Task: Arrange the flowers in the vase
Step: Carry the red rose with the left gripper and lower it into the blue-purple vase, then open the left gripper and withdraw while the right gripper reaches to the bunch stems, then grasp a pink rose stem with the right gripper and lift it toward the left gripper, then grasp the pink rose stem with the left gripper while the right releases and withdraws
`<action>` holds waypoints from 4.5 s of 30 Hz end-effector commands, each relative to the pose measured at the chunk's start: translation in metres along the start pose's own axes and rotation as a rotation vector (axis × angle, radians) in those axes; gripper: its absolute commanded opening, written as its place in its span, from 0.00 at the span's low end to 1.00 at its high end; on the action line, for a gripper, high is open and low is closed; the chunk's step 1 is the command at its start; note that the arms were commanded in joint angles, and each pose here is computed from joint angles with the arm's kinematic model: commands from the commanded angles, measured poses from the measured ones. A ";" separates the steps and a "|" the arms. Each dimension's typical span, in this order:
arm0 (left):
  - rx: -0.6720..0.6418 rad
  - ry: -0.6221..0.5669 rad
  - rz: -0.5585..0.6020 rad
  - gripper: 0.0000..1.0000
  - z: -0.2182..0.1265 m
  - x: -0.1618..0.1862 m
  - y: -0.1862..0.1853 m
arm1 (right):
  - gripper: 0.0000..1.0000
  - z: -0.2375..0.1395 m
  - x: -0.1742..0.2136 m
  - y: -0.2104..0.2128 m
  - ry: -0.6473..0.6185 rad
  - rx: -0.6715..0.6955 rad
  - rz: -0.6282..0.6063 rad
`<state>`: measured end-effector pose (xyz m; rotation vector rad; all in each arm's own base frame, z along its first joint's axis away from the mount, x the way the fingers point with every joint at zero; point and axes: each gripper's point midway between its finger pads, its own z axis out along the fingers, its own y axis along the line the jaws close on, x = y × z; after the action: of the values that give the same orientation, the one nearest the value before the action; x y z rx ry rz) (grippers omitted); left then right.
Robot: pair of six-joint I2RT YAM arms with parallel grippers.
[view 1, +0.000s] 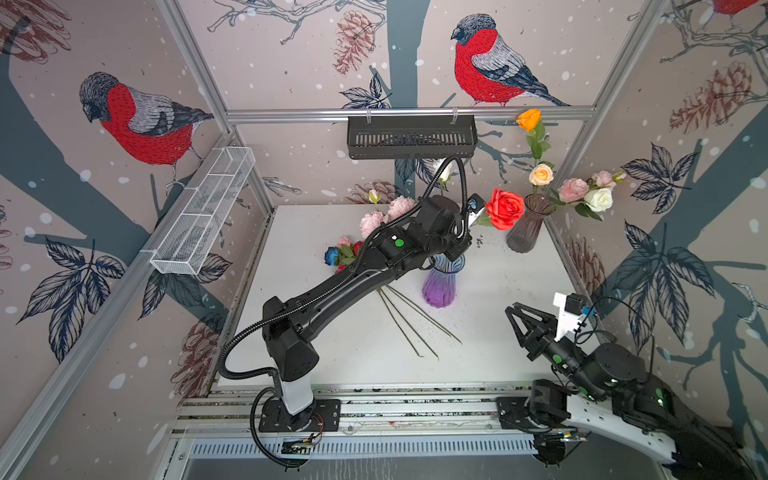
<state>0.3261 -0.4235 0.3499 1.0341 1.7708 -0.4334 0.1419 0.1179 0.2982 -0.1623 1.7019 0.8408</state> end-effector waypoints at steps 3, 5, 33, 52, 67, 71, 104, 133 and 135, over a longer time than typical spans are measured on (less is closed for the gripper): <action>0.010 -0.035 -0.016 0.56 -0.012 -0.008 0.000 | 0.38 0.000 -0.003 0.000 -0.016 0.004 0.017; 0.010 -0.055 -0.022 0.58 -0.020 -0.013 0.001 | 0.38 0.000 -0.003 -0.001 -0.016 0.006 0.018; -0.040 -0.507 -0.485 0.57 -0.205 0.043 0.089 | 0.34 0.054 0.081 0.048 0.292 -0.124 -0.025; -0.197 -0.394 -0.571 0.64 -0.207 0.169 0.104 | 0.46 0.184 0.255 0.075 0.920 -0.090 -0.168; -0.140 -0.390 -0.595 0.65 -0.205 0.179 0.108 | 0.40 0.272 0.304 0.028 1.027 0.050 -0.211; -0.125 -0.402 -0.592 0.65 -0.207 0.177 0.106 | 0.40 0.282 0.303 0.020 1.014 0.103 -0.240; 0.358 -0.805 -0.326 0.64 -0.303 0.096 0.004 | 0.04 0.223 0.104 0.181 0.592 -0.357 -0.314; 0.564 -0.795 -0.320 0.00 -0.283 0.055 -0.029 | 0.07 0.128 0.025 0.232 0.265 -0.712 -0.318; 0.522 -0.793 -0.329 0.00 -0.281 0.054 -0.023 | 0.34 0.127 0.021 0.227 0.258 -0.684 -0.325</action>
<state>0.1359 -0.2210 0.4156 0.7363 1.1305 -1.4173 0.1117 0.3733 0.3666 -1.0501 1.5039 1.1999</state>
